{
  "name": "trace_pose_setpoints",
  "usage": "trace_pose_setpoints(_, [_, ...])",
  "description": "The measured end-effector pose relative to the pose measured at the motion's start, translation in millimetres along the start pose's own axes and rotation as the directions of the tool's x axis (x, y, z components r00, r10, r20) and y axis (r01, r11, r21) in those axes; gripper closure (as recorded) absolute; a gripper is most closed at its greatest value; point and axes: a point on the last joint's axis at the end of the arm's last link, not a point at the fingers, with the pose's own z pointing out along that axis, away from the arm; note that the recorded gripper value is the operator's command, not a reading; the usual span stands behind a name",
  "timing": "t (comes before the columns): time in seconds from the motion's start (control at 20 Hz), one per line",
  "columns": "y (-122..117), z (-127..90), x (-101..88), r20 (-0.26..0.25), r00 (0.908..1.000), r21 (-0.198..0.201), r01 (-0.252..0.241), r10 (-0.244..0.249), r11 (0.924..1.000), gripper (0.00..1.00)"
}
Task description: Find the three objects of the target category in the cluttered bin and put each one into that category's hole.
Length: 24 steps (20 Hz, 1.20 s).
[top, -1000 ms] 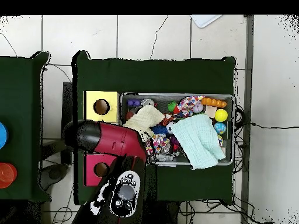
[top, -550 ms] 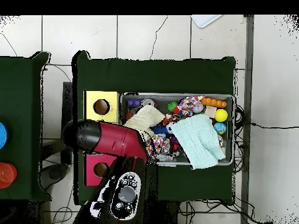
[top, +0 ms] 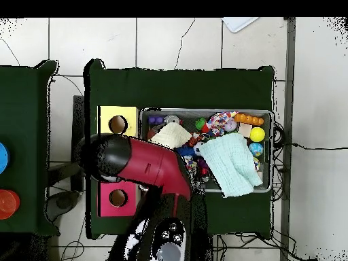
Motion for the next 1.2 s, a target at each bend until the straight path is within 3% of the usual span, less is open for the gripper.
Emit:
trace_pose_setpoints(0.4, [-42.0,-39.3,-20.4,0.042,0.9967,-0.037,-0.068,0.069,0.997,0.0])
trace_pose_setpoints(0.8, [-123.9,-50.3,-59.0,0.137,0.9856,0.025,-0.103,0.099,0.9944,0.0])
trace_pose_setpoints(0.95, [-171.7,-55.1,-91.2,0.224,0.9696,0.056,-0.113,0.098,0.992,0.0])
trace_pose_setpoints(1.1, [-191.5,-58.9,-107.1,0.265,0.9596,0.063,-0.114,0.094,0.9914,0.0])
trace_pose_setpoints(1.15, [-207.6,-63.0,-121.6,0.297,0.9505,0.065,-0.116,0.092,0.9911,0.0])
trace_pose_setpoints(1.2, [-213.4,-64.8,-126.8,0.307,0.9473,0.065,-0.116,0.091,0.9911,0.0])
